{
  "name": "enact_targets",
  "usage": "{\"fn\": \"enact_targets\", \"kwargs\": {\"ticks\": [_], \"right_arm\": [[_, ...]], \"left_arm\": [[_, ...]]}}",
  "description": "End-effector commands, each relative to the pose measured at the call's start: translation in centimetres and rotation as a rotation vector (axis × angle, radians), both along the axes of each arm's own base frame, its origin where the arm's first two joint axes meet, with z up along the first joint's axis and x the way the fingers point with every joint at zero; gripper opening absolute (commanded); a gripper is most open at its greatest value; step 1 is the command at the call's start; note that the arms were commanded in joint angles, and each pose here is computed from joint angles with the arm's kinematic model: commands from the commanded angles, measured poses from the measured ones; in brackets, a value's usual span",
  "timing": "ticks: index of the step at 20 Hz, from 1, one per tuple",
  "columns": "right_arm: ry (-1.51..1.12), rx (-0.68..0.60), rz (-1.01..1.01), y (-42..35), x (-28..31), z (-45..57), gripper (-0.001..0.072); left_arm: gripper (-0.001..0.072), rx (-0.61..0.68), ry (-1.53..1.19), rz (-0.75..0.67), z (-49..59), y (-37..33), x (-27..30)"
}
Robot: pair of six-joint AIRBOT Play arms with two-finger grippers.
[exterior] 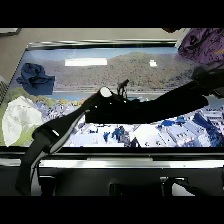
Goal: Fold the clothes and pants, and hang the long-sleeved shirts on hangers.
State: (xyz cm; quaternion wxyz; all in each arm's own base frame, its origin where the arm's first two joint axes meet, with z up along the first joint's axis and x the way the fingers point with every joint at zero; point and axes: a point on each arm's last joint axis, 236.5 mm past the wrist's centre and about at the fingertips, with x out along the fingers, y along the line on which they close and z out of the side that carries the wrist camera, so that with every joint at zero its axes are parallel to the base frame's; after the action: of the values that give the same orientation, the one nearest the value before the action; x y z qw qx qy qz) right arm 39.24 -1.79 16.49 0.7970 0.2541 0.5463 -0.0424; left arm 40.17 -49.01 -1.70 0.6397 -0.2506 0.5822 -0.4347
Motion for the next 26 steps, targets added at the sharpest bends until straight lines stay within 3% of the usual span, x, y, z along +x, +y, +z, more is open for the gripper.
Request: {"fn": "enact_targets", "kwargs": {"ticks": [1,6,9,17,26], "right_arm": [[-0.051,0.090,0.027,3.8,1.6,0.7,0.0031],[-0.062,0.150,0.077,12.6,3.0,0.3,0.0031],[-0.059,0.203,0.109,19.0,3.4,-0.6,0.0031],[-0.019,0.290,0.156,32.8,3.5,-6.3,0.0031],[0.052,0.276,0.162,37.4,3.7,-13.5,0.0032]], "left_arm": [[0.0015,0.179,-0.082,0.001,2.1,8.7,3.2],[0.0015,0.447,-0.267,0.149,8.6,23.0,7.8],[0.0016,0.540,-0.339,0.245,12.6,29.4,8.7],[0.0016,0.536,-0.377,0.408,17.8,35.8,9.0],[0.0017,0.536,-0.379,0.411,17.9,35.9,9.0]]}}
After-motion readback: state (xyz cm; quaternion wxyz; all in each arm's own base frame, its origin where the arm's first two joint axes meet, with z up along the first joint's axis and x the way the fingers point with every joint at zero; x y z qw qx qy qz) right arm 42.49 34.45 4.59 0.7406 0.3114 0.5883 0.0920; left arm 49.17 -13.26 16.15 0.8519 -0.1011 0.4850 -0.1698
